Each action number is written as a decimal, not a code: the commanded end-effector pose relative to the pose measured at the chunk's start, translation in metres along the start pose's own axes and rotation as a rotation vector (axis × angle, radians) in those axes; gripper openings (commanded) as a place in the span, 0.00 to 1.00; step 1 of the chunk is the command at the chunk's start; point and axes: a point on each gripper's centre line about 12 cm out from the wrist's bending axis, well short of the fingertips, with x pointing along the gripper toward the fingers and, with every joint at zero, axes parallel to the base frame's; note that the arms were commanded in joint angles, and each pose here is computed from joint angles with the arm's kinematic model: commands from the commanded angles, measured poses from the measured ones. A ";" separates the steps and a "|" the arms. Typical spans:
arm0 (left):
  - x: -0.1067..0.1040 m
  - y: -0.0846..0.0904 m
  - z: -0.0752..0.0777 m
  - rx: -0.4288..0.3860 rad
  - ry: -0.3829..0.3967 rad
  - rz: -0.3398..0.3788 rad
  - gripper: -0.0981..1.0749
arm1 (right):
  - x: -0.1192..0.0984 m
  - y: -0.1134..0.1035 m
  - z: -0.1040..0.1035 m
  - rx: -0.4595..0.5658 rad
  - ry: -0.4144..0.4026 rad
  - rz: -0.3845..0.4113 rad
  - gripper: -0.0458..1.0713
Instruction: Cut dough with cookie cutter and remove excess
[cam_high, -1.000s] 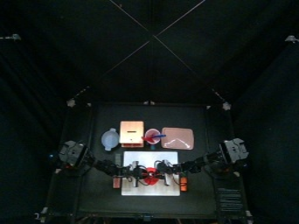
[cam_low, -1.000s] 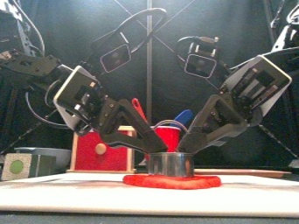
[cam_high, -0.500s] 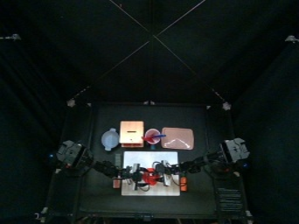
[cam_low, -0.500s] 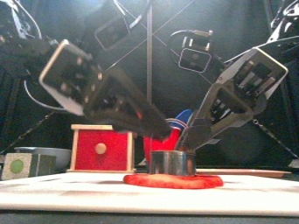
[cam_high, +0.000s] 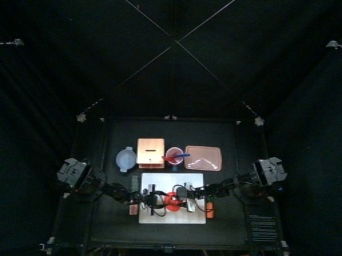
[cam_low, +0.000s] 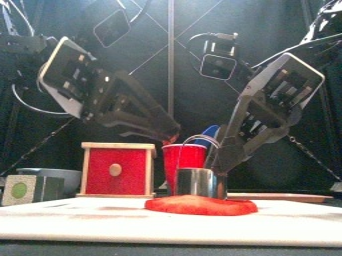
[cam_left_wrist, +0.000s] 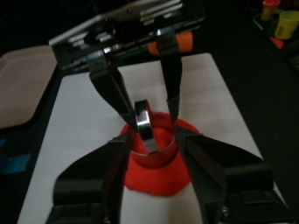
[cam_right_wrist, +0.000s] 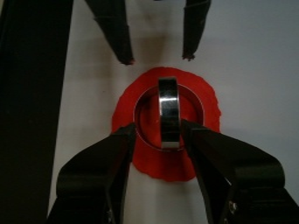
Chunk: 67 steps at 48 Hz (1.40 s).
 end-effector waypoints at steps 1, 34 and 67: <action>0.003 0.000 0.002 -0.005 -0.010 0.007 0.58 | -0.011 0.001 0.026 -0.008 -0.060 0.004 0.78; 0.015 -0.001 -0.030 -0.018 0.081 0.045 0.55 | -0.011 -0.006 0.045 -0.039 0.038 -0.045 0.77; 0.019 -0.002 -0.046 -0.037 0.145 0.061 0.55 | -0.014 -0.002 0.049 -0.028 0.027 -0.037 0.52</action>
